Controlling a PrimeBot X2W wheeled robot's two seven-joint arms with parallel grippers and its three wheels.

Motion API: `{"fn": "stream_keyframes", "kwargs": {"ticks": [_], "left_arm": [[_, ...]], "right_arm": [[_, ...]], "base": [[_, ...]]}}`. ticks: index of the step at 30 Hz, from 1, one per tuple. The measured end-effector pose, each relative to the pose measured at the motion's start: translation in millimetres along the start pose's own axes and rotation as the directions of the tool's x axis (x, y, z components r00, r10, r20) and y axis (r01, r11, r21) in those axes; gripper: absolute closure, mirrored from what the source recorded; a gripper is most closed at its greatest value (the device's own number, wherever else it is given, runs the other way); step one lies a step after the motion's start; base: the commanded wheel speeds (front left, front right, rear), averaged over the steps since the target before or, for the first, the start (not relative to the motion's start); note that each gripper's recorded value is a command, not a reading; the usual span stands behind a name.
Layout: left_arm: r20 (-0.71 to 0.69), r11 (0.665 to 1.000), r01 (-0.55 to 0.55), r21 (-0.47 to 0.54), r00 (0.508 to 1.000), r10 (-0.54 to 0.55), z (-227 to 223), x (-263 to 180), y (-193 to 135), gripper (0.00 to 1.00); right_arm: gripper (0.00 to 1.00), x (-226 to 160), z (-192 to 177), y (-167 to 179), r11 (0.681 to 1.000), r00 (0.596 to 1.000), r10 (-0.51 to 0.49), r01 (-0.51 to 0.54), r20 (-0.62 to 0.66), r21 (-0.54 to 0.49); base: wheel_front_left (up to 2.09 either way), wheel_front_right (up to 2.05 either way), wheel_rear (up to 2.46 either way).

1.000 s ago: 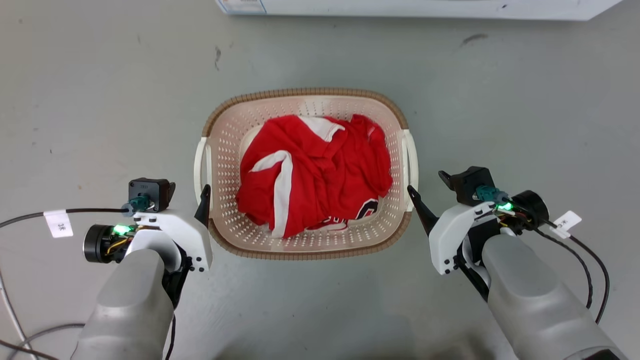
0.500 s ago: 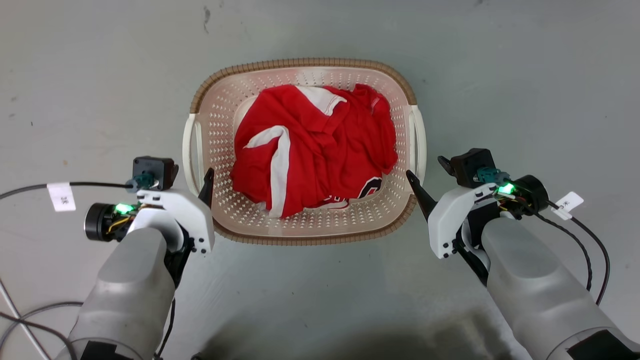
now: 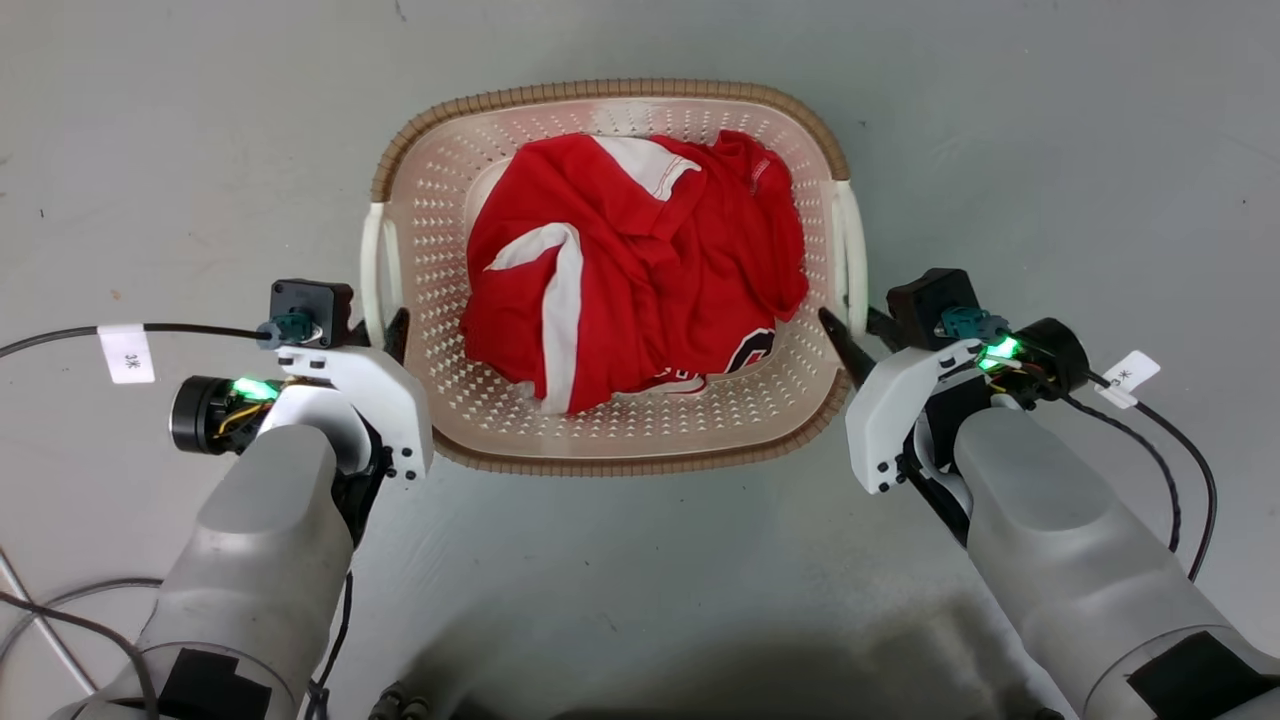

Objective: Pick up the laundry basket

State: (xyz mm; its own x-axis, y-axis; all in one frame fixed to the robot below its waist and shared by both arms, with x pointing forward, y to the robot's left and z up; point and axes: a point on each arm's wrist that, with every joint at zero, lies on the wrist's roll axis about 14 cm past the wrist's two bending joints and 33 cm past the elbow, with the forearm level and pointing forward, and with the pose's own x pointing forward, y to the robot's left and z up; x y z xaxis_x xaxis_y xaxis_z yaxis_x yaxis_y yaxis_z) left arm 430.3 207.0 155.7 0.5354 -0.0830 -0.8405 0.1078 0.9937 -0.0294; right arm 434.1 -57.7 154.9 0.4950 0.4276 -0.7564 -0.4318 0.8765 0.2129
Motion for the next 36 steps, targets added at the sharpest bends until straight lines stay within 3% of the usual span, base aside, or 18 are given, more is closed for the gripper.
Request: {"fn": "stream_keyframes", "kwargs": {"ticks": [15, 36], "left_arm": [[0.003, 0.999, 0.009, -0.032, 1.000, -0.009, 7.0, -21.2, -10.1, 1.00], [-0.020, 0.997, 0.082, -0.011, 0.996, -0.082, 25.2, -103.3, -44.1, 1.00]], "right_arm": [[1.00, -16.9, 17.6, 8.5, 0.999, 1.000, 0.011, -0.011, 0.018, -0.040], [1.00, -113.5, 41.2, 19.0, 0.996, 0.997, -0.079, 0.079, 0.022, -0.029]], "base": [[0.00, 0.00, 0.00], [0.00, 0.00, 0.00]]}}
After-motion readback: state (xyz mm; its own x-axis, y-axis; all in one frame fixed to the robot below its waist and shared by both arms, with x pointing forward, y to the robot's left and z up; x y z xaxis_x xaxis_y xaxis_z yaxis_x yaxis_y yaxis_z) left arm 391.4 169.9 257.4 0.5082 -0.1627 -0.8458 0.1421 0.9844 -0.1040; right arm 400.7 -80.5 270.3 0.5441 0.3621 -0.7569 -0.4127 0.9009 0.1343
